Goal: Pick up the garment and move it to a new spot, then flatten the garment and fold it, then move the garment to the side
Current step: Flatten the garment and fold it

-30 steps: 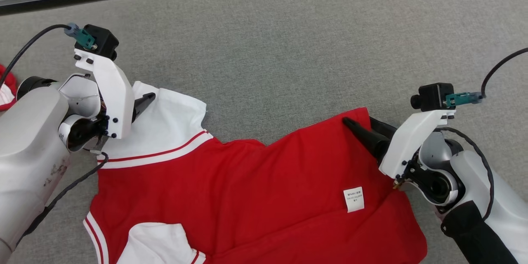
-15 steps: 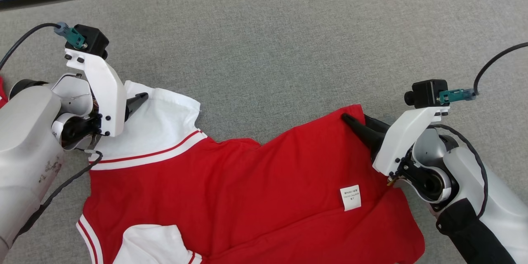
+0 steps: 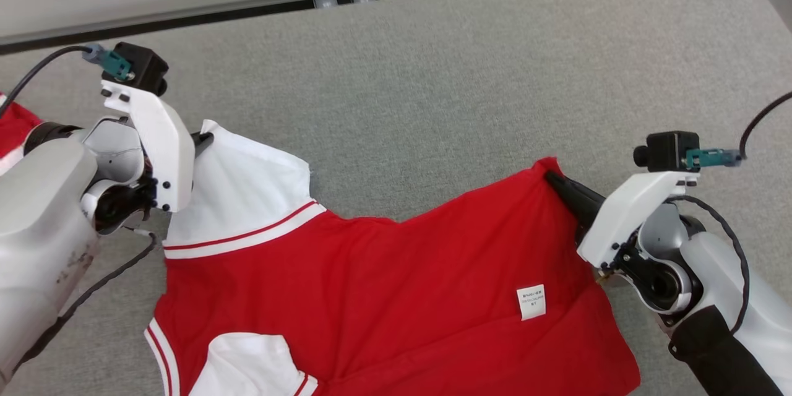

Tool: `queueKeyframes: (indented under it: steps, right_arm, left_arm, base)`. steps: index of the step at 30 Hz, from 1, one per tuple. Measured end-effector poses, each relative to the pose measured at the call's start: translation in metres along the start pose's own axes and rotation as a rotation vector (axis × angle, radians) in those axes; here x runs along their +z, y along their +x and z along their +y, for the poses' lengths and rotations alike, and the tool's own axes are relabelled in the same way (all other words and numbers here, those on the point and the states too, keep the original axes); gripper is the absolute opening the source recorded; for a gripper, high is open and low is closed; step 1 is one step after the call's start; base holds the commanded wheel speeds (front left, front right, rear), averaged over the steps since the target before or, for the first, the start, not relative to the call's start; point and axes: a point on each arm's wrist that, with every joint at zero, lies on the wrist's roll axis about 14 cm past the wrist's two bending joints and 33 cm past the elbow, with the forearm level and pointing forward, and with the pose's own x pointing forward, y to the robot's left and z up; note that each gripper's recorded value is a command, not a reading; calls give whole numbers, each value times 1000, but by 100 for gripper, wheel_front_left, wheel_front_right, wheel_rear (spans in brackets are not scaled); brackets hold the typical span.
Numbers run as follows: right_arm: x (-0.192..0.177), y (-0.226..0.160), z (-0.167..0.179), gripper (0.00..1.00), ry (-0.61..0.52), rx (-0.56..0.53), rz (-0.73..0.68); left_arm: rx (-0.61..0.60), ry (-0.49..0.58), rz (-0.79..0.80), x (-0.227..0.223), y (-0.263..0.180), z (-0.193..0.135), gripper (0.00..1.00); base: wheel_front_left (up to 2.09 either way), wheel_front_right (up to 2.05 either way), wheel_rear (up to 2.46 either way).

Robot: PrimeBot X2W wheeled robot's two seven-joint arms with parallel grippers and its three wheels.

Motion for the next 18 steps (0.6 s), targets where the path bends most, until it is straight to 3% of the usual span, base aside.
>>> queueKeyframes:
  steps: [9, 18]
  right_arm:
    - [1, -21, -3, 0, 37, -20, -42]
    - [-5, -42, -2, 0, 37, -28, -50]
  left_arm:
    - [81, -12, -78, -3, -49, 15, 0]
    - [66, -20, -125, -8, -85, -2, 0]
  base:
    - [0, 0, 0]
    - [0, 0, 0]
